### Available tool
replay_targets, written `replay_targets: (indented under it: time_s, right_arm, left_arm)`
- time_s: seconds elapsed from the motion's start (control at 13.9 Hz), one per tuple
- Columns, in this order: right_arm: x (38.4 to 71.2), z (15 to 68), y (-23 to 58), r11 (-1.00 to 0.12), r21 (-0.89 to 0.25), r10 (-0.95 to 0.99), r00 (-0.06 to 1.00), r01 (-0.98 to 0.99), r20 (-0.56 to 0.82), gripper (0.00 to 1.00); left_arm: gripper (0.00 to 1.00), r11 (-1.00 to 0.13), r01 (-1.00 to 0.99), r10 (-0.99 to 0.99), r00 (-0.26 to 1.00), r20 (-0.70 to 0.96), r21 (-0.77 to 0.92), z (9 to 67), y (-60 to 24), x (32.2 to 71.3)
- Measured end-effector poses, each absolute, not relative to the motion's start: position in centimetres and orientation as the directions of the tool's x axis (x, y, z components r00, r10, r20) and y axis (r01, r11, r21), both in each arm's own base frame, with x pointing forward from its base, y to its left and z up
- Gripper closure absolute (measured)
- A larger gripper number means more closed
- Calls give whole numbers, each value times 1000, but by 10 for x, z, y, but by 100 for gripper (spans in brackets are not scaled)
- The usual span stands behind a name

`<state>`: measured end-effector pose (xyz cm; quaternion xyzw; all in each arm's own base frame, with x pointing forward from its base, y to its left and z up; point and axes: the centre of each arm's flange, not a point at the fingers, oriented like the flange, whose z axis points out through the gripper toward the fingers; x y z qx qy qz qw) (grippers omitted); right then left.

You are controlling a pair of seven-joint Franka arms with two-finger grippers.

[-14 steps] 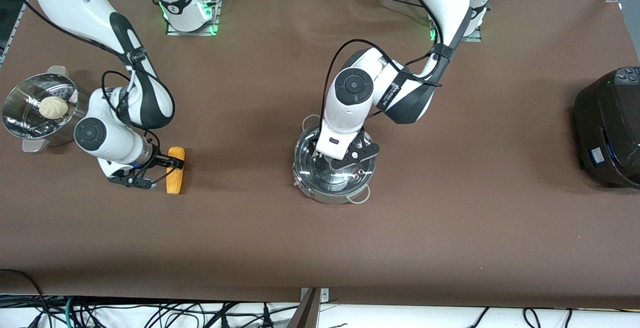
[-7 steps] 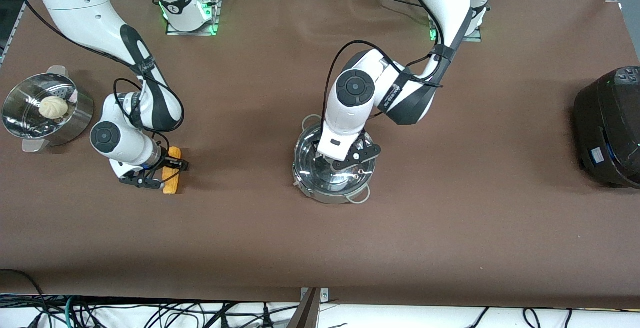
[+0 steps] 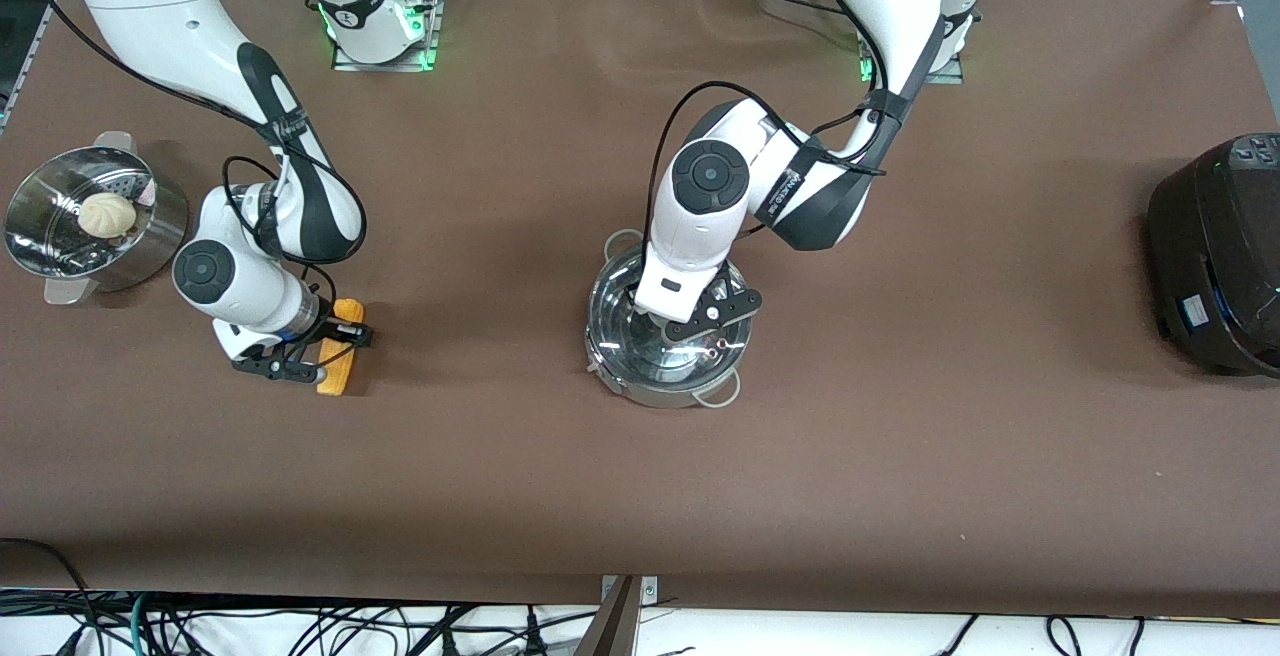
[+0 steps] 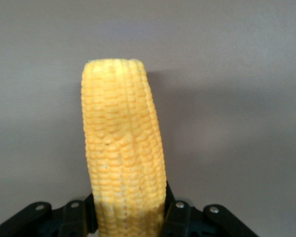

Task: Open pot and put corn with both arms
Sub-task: 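Grasp the lid knob with the left gripper while the right gripper grasps the corn, then lift the lid aside with the left gripper while the right gripper carries corn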

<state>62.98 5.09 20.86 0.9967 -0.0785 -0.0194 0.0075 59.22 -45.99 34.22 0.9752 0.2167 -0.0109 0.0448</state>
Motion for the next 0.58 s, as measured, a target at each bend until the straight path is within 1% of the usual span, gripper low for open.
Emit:
replay_targets:
  time_s: [0.29, 0.36, 0.58]
  right_arm:
    - [644, 273, 70, -991, 25, -134, 983, -132, -127, 56]
    - [646, 289, 76, -992, 24, -128, 981, -126, -144, 56]
    - [654, 333, 98, -988, 14, -153, 974, -152, -170, 56]
  left_arm:
    - [50, -900, 428, 426, 904, -40, 84, 352, -457, 595]
    - [50, -898, 432, 430, 902, -39, 84, 365, -452, 597]
    - [50, -892, 442, 442, 897, -29, 94, 432, -430, 598]
